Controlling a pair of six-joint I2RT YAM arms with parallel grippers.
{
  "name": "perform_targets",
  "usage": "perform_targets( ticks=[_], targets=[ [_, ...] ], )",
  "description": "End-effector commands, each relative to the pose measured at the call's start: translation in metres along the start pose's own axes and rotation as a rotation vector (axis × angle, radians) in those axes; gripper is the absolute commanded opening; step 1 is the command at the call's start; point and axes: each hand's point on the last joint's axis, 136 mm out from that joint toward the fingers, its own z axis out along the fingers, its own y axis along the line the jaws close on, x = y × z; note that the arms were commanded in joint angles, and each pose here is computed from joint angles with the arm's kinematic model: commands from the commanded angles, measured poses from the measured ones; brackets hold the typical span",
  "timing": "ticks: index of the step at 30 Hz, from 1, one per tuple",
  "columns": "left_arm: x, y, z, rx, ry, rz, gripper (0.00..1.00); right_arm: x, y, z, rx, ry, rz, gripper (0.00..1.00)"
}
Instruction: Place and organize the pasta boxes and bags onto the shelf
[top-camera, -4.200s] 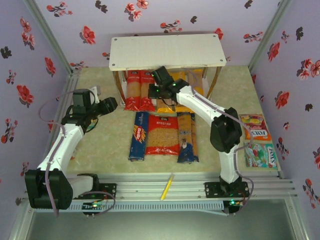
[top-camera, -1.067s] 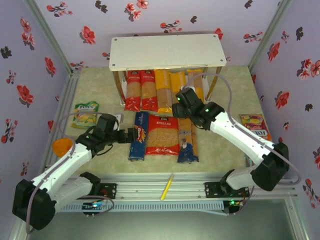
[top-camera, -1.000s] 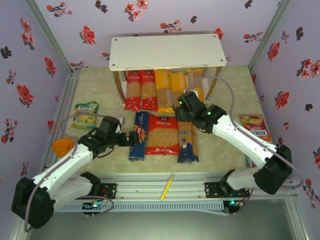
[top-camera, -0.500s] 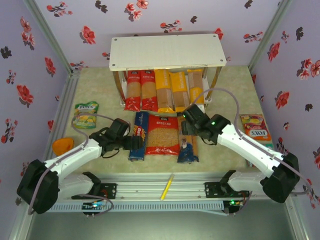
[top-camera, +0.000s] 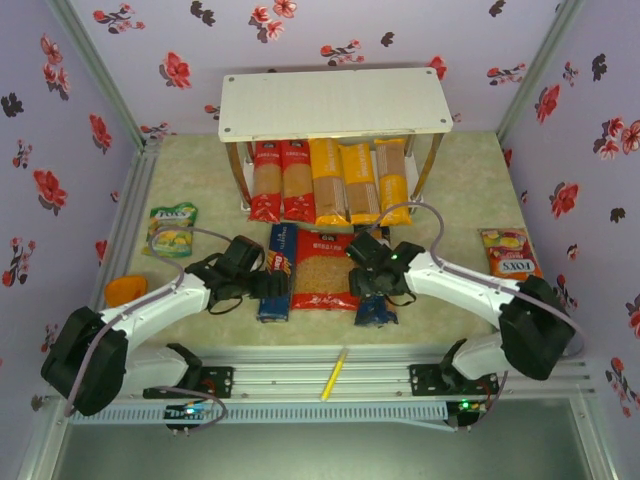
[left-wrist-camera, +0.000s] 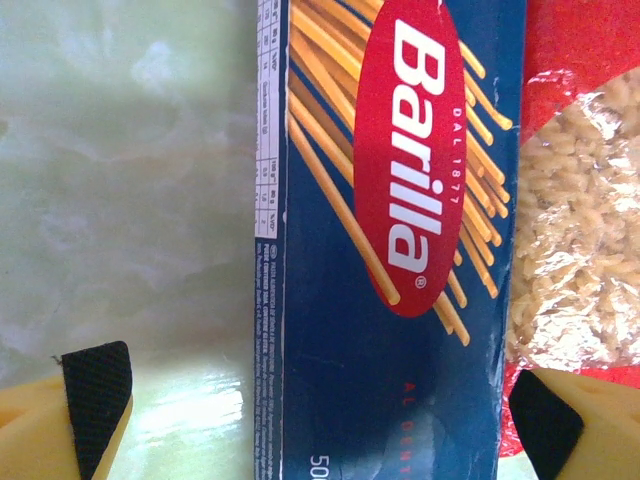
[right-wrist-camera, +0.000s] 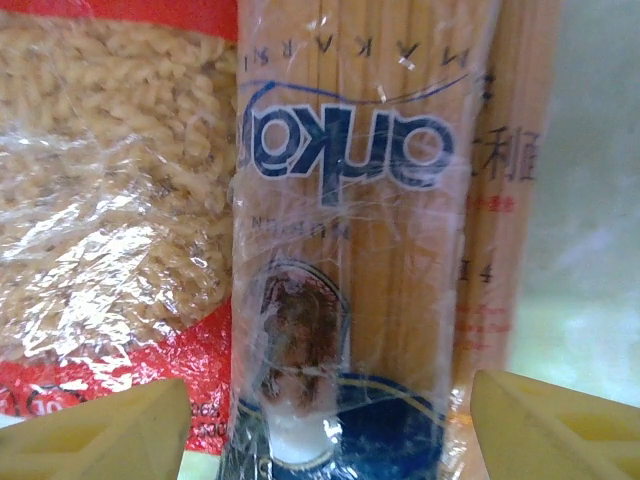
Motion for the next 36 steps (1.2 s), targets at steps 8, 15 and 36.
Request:
perform_targets(
  ticks=[8, 15, 36],
  targets=[
    [-0.015, -0.012, 0.000, 0.029, -0.033, -0.004, 1.00, 0.005, 0.003, 0.017, 0.040, 0.056, 0.035, 0.76],
    [-0.021, -0.014, -0.002, 0.040, -0.044, -0.010, 1.00, 0.019, 0.002, 0.035, 0.073, 0.142, 0.033, 0.71],
    [-0.067, -0.044, -0.029, 0.137, -0.115, 0.029, 1.00, 0.029, -0.004, -0.063, -0.126, 0.073, 0.046, 0.19]
  ],
)
